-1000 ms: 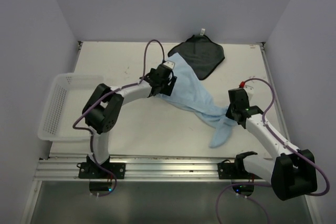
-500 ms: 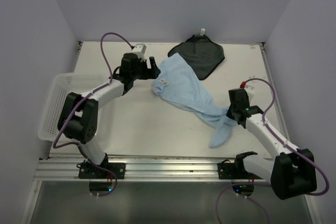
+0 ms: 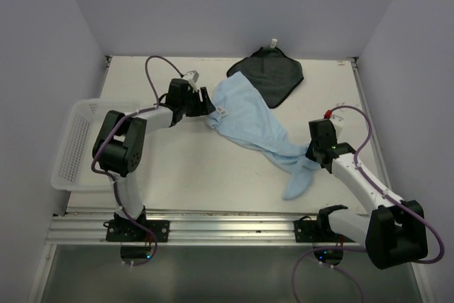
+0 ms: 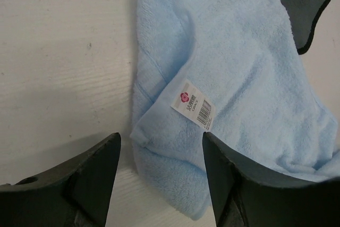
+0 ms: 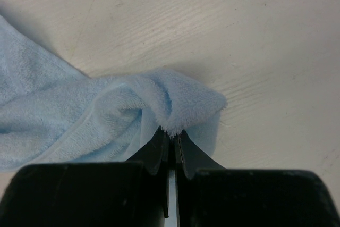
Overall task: Roll the towels
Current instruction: Move the towel to the center of the board
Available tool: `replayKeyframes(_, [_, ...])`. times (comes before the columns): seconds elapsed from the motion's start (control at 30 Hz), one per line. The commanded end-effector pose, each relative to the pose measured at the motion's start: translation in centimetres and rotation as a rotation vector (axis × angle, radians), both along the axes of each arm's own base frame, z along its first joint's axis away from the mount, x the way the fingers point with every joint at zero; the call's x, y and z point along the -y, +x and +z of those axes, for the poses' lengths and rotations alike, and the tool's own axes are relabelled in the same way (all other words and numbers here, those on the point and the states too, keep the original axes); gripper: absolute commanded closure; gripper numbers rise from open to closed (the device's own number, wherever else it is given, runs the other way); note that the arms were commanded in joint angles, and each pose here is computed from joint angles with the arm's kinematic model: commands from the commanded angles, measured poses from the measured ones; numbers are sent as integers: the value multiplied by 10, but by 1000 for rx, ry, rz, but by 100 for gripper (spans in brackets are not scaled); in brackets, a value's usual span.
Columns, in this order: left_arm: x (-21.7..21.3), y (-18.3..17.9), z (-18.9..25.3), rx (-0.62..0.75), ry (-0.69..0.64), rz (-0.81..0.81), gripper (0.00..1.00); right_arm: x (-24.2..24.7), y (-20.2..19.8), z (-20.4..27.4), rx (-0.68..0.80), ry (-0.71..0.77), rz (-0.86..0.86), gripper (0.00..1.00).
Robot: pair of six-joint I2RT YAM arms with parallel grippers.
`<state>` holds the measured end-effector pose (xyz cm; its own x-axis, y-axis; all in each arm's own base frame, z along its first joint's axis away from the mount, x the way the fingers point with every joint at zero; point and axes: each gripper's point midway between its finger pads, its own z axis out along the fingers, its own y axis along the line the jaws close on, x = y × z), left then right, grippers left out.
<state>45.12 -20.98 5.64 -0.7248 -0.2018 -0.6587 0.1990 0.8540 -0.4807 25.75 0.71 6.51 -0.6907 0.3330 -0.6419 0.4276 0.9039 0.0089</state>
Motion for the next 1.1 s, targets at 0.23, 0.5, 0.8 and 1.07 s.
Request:
replayKeyframes(0.23, [4,25,-4,44,22,-9,33,-7,15,8,52,33,11,100])
replayKeyframes(0.5, [14,21,-4,56,-36,-47,56,-6,16,11,71,31,6,100])
replayKeyframes(0.8, [6,25,24,110,-4,-21,95,-6,17,15,78,31,9,100])
replayKeyframes(1.07, [-8,22,74,164,42,28,100,-5,18,39,121,37,6,100])
